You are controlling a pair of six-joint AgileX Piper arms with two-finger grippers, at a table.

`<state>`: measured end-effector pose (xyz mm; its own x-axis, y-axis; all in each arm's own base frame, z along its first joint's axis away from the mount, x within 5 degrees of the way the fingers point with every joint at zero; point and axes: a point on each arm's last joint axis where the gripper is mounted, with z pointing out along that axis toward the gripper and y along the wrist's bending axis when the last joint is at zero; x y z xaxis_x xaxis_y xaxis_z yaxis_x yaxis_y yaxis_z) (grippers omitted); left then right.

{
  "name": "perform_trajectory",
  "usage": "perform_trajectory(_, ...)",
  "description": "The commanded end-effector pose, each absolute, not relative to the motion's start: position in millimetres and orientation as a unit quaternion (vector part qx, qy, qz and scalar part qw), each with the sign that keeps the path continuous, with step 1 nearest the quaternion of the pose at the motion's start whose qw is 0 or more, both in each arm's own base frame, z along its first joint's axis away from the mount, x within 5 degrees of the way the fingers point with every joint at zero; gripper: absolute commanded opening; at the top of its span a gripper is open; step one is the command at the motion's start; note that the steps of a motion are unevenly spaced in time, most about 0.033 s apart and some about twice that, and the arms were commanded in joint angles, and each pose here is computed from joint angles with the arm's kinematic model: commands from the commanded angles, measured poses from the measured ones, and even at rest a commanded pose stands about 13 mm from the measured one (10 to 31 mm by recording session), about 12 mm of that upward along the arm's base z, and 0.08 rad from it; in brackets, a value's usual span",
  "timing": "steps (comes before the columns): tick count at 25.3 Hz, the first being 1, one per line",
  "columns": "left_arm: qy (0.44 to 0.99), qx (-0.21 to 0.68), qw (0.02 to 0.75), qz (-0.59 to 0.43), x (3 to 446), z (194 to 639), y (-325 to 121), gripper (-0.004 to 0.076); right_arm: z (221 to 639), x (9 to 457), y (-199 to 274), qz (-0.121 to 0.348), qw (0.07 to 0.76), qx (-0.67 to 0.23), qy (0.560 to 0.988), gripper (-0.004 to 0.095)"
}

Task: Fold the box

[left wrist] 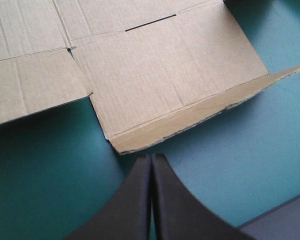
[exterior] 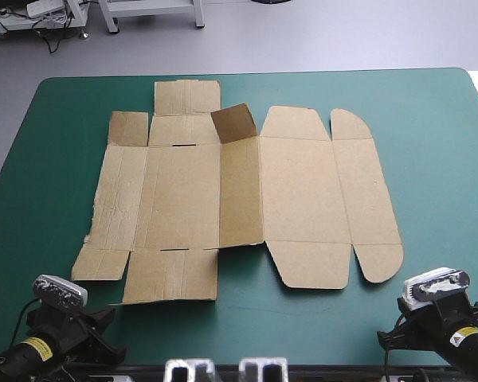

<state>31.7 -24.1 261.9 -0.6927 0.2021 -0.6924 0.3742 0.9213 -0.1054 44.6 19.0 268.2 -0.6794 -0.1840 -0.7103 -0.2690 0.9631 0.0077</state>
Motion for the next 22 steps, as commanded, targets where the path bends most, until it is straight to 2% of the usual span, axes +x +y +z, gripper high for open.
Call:
perform_trajectory(1, 0.900, 0.151, 0.387, -0.132, 36, 272, -26, -0.0010, 278, 48, 20, 0.060, 0.410, -0.123, 0.902, -0.0024)
perform_trajectory(6, 0.898, 0.161, 0.388, -0.130, 35, 272, -26, -0.0010, 278, 48, 20, 0.060, 0.410, -0.123, 0.902, -0.0024)
perform_trajectory(9, 0.886, 0.163, 0.413, -0.132, 36, 283, -27, -0.0010, 278, 48, 20, 0.060, 0.410, -0.123, 0.902, -0.0024)
perform_trajectory(17, 0.850, 0.165, 0.486, -0.123, 31, 340, -23, -0.0010, 278, 48, 20, 0.060, 0.410, -0.123, 0.902, -0.0024)
perform_trajectory(22, 0.859, 0.170, 0.478, -0.077, 57, 374, -23, -0.0010, 278, 48, 20, 0.060, 0.410, -0.123, 0.902, -0.0024)
